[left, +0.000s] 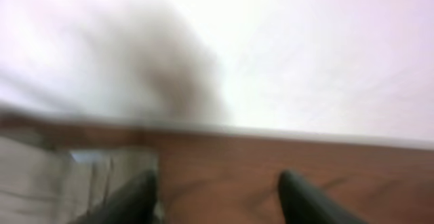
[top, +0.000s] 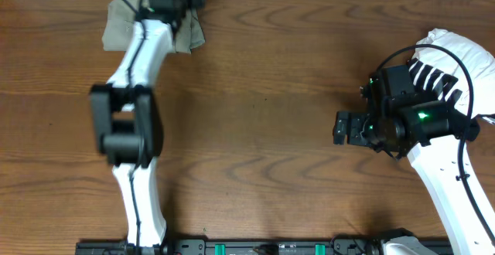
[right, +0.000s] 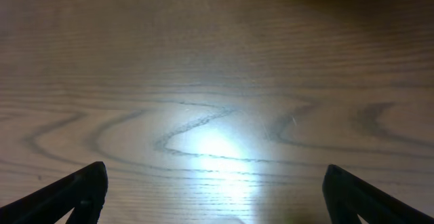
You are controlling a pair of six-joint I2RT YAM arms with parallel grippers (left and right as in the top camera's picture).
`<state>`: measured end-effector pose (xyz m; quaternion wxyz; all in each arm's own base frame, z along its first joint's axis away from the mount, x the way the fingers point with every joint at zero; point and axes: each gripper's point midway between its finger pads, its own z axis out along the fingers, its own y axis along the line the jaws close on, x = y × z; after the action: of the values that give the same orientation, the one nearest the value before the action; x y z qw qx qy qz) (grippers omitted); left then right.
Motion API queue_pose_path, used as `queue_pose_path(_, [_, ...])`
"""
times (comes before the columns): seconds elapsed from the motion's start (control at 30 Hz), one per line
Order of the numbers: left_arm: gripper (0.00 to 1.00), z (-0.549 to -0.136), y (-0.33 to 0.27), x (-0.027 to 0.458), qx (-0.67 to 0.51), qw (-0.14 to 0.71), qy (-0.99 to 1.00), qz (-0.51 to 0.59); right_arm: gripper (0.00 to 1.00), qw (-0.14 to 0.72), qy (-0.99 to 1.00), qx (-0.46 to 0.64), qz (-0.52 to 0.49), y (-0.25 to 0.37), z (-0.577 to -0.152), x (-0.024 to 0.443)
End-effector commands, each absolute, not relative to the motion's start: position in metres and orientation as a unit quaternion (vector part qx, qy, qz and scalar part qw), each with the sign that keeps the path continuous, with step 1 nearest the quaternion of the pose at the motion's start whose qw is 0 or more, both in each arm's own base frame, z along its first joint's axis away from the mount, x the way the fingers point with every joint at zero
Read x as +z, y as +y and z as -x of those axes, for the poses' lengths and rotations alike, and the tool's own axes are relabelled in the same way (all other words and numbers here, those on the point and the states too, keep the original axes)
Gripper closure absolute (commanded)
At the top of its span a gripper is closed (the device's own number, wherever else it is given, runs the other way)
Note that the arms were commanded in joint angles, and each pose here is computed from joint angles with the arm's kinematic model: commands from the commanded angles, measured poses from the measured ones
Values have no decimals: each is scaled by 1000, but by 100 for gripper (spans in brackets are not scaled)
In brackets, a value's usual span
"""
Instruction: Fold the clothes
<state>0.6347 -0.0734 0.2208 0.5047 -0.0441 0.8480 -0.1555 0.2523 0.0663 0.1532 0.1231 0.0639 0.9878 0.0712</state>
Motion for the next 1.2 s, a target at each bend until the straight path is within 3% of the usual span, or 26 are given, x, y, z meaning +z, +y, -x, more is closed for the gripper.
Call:
queue_pose_path(0.0, [27,-586,-70,352,-187,568,800,56,1,150,981,111,-50,78,-255,171])
queue_pose_path(0.07, [2,-550,-68,390,-189,571,797,55,1,163,977,131,-45,84,-255,179])
queue_pose_path(0.33, [2,-395,-57,452,-183,530,826,63,1,234,958,160,-35,82,-230,222])
queue_pose_path(0.57, [2,-286,-50,432,-170,447,875,77,1,283,944,169,-30,74,-197,247])
queue_pose_path(0.8, [2,-213,-46,405,-163,389,903,84,1,309,935,173,-28,68,-173,258])
queue_pose_path(1.17, [2,-123,-43,384,-189,493,847,62,1,354,919,169,-29,57,-146,270])
